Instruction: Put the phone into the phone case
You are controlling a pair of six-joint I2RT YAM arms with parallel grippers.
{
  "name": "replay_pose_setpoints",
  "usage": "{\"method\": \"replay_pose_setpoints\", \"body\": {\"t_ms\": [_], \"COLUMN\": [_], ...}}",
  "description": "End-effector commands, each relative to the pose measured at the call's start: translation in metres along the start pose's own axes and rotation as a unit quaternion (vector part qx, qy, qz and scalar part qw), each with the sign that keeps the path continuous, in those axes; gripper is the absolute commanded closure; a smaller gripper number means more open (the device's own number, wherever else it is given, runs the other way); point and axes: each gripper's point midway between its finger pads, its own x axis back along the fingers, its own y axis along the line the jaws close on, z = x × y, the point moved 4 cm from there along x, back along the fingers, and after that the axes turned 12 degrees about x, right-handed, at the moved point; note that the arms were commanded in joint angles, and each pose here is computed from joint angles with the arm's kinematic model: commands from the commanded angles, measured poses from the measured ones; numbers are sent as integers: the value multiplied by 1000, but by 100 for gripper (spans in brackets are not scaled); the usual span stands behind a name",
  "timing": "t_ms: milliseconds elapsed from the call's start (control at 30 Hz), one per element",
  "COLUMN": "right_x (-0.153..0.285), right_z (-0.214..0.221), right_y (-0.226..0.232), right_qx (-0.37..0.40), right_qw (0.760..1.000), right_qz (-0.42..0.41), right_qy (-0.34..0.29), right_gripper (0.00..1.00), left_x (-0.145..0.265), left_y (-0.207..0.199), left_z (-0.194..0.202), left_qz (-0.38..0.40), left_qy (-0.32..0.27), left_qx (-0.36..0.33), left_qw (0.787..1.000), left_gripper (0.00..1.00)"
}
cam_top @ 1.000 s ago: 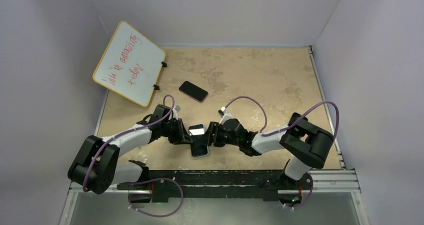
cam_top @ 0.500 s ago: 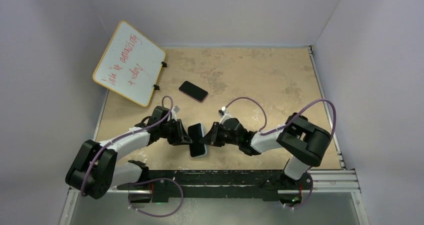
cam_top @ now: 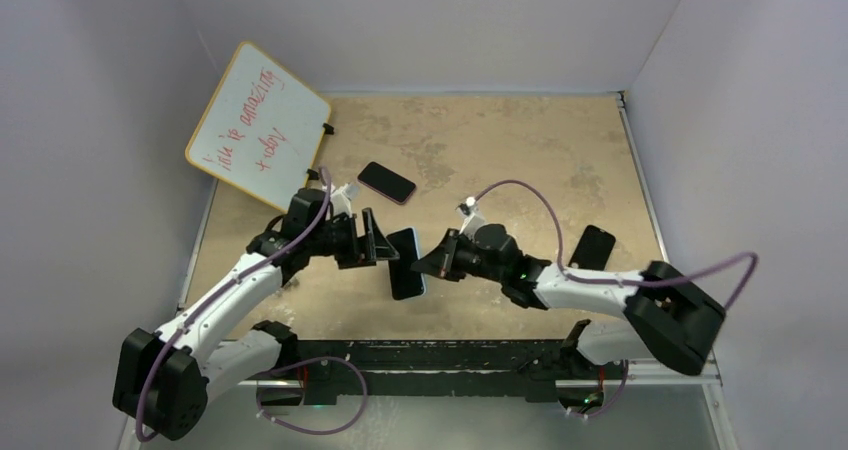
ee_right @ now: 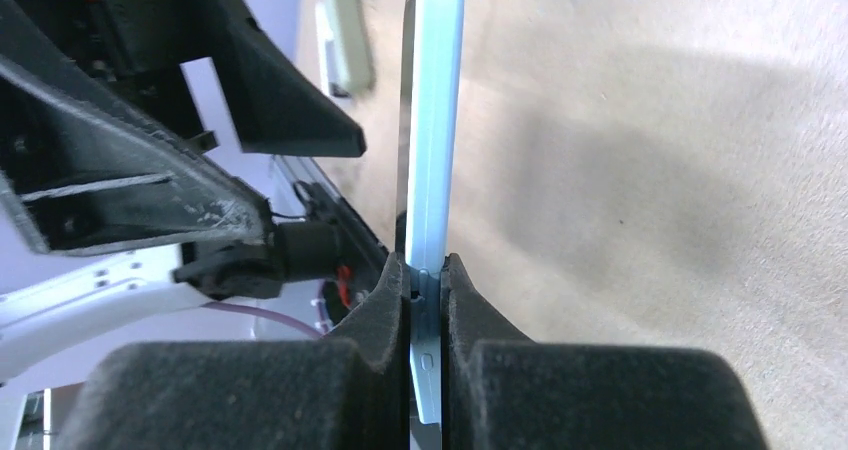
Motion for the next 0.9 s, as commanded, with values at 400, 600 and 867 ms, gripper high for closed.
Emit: {"method": "replay_pose_setpoints", "body": {"t_ms": [400, 600, 867], "right_x": [88, 104, 119], "right_z": [-53, -50, -51], "right_y": [86, 107, 122], "right_qx": [33, 47, 50], "right_qw": [981, 966, 951], "right_qz": [-158, -232, -282], "right_qy": [-111, -107, -116], "right_gripper": [100, 100, 100], "left_x": [63, 72, 70], "left_y": [-93, -118, -123], "left_z": [2, 4, 4], "left_qz": [200, 301, 341], "left_qy": [-36, -46, -41], "left_qx": [-185, -146, -108], "left_qw": [961, 941, 933], "left_gripper": [10, 10, 7]}}
